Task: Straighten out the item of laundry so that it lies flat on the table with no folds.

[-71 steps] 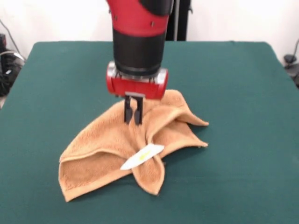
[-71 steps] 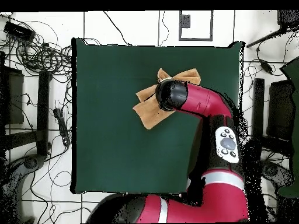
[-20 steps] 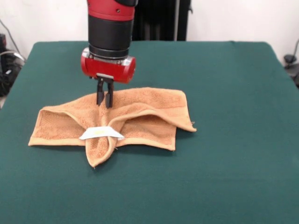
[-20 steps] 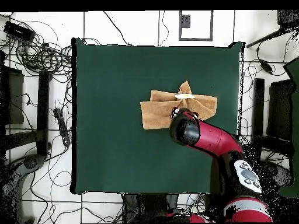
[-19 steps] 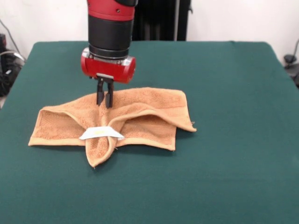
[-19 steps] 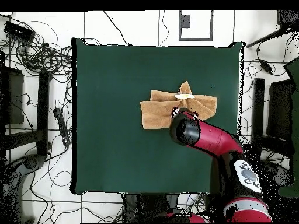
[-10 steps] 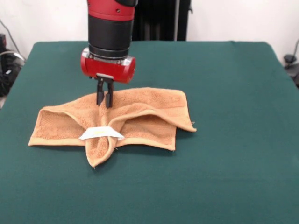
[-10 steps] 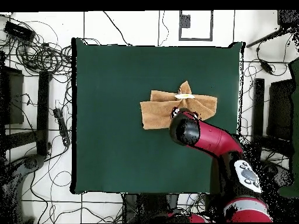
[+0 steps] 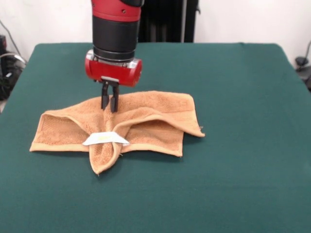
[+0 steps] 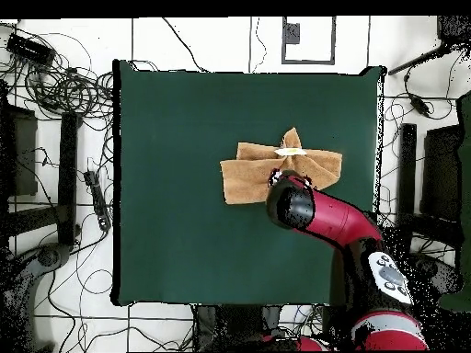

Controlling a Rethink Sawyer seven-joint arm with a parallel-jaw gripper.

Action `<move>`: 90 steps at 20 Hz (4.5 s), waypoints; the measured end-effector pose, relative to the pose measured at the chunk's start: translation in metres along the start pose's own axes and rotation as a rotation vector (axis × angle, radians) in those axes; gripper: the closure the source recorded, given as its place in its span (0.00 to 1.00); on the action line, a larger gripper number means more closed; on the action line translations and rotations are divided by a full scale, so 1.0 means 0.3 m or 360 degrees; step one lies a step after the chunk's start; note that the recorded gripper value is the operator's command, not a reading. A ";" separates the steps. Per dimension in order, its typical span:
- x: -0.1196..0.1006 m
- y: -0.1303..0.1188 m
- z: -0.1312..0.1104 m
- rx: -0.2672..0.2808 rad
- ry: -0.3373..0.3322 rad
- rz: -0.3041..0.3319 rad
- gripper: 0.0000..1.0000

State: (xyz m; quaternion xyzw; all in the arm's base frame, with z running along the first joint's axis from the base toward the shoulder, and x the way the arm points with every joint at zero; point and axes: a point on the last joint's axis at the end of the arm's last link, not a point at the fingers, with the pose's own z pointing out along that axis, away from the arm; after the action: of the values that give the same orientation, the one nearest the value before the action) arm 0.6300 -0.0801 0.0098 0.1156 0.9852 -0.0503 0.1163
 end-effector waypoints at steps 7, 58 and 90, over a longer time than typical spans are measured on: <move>0.000 0.005 -0.001 -0.0001 -0.0001 -0.0004 0.00; -0.219 -0.002 0.107 0.0005 0.0032 -0.0021 0.00; -0.217 0.013 0.007 0.0003 0.0015 -0.0030 0.00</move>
State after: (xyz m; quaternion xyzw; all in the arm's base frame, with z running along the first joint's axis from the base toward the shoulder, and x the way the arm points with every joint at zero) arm 0.6931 -0.0905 0.0233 0.1067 0.9867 -0.0517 0.1110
